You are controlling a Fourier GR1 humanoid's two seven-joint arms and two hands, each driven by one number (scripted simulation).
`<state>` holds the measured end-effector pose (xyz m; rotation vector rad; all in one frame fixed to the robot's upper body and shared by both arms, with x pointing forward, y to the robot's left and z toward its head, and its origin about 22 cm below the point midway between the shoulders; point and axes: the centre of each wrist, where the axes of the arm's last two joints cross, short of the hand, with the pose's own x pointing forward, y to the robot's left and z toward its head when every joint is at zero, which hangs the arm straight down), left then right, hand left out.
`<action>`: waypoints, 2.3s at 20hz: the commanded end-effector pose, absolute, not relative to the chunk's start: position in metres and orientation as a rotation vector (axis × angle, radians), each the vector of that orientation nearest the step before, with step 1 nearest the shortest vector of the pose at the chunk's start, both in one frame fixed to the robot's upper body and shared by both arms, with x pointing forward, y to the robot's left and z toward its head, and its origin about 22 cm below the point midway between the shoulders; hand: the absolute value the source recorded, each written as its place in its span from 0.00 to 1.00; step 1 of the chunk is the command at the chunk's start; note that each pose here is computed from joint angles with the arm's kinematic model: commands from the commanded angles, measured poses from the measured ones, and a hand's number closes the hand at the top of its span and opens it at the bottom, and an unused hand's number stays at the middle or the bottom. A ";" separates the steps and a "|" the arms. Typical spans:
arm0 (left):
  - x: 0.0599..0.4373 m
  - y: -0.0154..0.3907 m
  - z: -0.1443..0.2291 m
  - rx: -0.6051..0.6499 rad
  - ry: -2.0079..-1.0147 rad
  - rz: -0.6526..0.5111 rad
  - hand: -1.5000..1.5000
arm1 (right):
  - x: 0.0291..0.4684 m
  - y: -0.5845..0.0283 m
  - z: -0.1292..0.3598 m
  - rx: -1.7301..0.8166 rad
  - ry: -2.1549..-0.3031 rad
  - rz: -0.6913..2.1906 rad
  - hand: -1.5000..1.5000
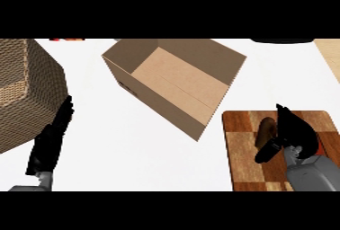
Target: Pick the sweet potato from the cutting board and place it in the cardboard box
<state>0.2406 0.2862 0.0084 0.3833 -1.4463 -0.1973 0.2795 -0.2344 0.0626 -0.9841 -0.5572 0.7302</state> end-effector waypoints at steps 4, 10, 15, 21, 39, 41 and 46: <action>0.242 0.272 0.007 0.390 -1.436 -0.191 0.50 | 0.283 -0.232 0.065 -1.027 -0.423 0.688 0.00; 0.232 0.281 0.016 0.382 -1.439 -0.203 0.50 | 0.285 -0.246 0.048 -1.024 -0.421 0.679 0.00; 0.239 0.262 0.024 0.358 -1.468 -0.193 0.50 | 0.280 -0.235 0.021 -1.006 -0.393 0.710 0.00; 0.238 0.270 0.022 0.390 -1.450 -0.194 0.50 | 0.290 -0.244 0.034 -0.944 -0.419 0.676 1.00; 0.253 0.277 0.019 0.340 -1.470 -0.215 0.50 | 0.342 -0.315 0.097 -0.961 -1.175 1.288 1.00; 0.240 0.281 0.020 0.353 -1.480 -0.225 0.50 | 0.351 -0.333 0.092 -0.953 -1.229 1.288 1.00; 0.239 0.269 0.018 0.336 -1.448 -0.206 0.50 | 0.376 -0.346 0.093 -1.020 -1.320 1.270 1.00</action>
